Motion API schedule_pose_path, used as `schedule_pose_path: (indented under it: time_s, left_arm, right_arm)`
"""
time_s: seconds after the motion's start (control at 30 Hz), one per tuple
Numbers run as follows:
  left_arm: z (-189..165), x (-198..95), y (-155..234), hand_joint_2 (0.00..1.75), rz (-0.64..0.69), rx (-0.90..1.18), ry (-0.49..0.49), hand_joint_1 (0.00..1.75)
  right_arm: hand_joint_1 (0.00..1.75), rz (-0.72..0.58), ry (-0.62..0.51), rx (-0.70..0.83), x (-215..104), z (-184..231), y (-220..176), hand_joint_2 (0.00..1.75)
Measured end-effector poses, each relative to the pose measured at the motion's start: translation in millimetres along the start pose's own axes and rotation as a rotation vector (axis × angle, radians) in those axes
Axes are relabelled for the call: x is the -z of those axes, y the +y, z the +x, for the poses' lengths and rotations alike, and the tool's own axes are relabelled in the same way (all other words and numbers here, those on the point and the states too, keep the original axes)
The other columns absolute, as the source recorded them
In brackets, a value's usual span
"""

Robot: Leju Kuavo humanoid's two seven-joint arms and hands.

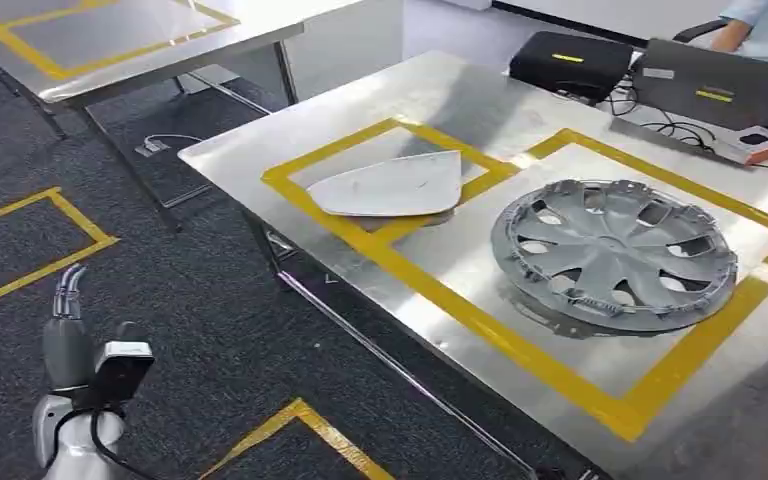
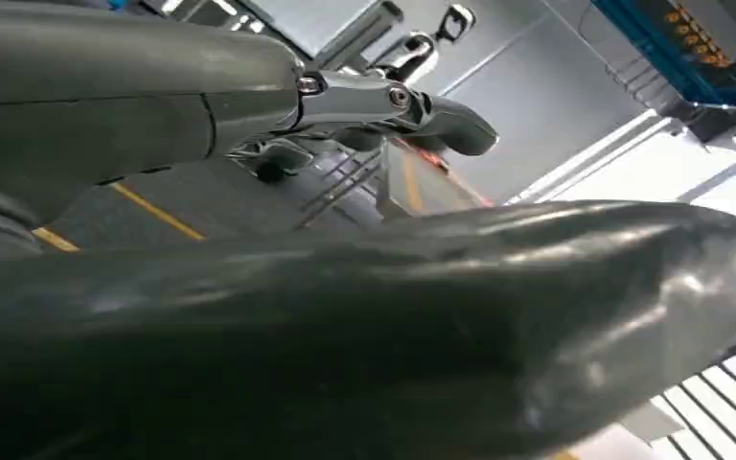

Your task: Take the parts from the cabinet and place them on the table.

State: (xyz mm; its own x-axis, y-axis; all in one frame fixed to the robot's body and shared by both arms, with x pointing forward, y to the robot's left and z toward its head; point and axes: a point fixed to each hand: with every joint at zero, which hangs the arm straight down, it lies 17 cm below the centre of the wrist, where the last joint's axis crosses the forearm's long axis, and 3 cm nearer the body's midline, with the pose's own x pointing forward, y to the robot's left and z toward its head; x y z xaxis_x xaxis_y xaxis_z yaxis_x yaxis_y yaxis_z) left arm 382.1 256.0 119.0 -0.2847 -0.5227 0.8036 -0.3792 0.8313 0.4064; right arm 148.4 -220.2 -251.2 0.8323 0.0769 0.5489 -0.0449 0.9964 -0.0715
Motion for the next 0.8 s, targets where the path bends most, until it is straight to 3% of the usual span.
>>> schedule_pose_path:
  time_s: [0.4, 0.63, 0.8]
  left_arm:
    - [-11, -3, 6, 0.0, 0.011, -0.031, 0.038, 0.0]
    - [-59, -24, 20, 0.0, 0.069, -0.161, 0.199, 0.0]
    - [-108, -57, 30, 0.0, 0.114, -0.223, 0.356, 0.0]
  right_arm:
    - [0.0, -0.006, -0.004, -0.004, 0, 0, -2, 0.0]
    - [0.0, -0.004, -0.002, -0.006, -1, -3, 0, 0.0]
    - [0.0, -0.011, 0.007, 0.001, -3, -7, -2, 0.0]
